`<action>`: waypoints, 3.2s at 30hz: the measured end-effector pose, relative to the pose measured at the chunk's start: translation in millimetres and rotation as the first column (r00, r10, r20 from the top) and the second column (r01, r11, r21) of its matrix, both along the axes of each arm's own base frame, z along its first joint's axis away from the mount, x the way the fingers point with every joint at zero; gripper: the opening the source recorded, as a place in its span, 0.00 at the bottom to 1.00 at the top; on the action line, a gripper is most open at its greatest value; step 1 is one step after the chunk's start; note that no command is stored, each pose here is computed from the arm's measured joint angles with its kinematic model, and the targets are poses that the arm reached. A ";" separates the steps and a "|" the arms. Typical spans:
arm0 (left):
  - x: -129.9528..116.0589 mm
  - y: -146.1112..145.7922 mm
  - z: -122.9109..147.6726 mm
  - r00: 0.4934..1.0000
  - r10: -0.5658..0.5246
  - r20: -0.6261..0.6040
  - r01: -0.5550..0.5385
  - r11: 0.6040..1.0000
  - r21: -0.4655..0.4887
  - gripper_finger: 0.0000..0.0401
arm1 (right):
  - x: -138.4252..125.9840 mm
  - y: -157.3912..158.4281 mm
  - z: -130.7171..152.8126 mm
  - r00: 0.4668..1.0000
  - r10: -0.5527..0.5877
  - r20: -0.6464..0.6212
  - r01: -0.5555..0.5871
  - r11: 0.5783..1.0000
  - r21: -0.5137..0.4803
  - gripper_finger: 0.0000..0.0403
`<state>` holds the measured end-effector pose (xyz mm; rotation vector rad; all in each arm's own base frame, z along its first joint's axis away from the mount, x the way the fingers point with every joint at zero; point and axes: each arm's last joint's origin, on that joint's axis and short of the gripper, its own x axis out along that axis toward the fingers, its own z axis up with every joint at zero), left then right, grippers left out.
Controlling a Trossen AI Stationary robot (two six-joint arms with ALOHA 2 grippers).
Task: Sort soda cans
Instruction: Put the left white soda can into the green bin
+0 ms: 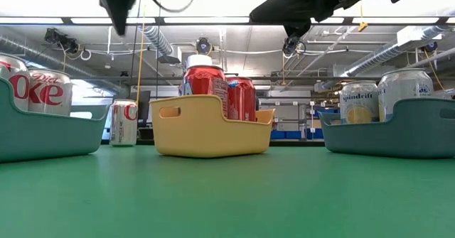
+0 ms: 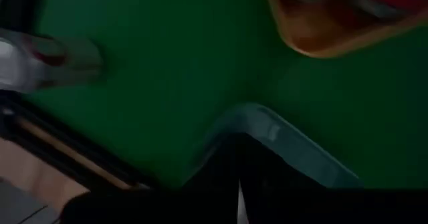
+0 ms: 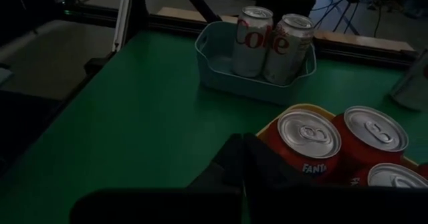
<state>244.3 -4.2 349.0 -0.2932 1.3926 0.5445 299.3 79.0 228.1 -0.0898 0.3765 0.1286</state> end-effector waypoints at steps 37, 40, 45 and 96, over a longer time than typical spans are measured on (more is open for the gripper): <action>-51.4 255.6 -78.9 0.953 0.202 -0.224 -0.227 0.969 -0.093 0.78 | -0.1 -0.7 -1.3 0.996 0.084 -0.017 -0.084 0.996 -0.001 0.00; -56.4 261.2 -81.6 0.948 0.222 -0.229 -0.250 0.963 -0.103 0.78 | -0.4 -0.8 -2.0 0.996 0.084 -0.025 -0.084 0.996 -0.003 0.00; -60.6 265.9 -82.4 0.947 0.239 -0.214 -0.267 0.958 -0.109 0.78 | -0.5 -0.8 -2.3 0.996 0.084 -0.028 -0.085 0.996 -0.003 0.00; -0.4 194.5 -81.6 0.950 -0.151 -0.272 0.093 0.973 -0.212 0.60 | -0.5 -0.7 -2.2 0.996 0.086 -0.028 -0.086 0.996 -0.002 0.00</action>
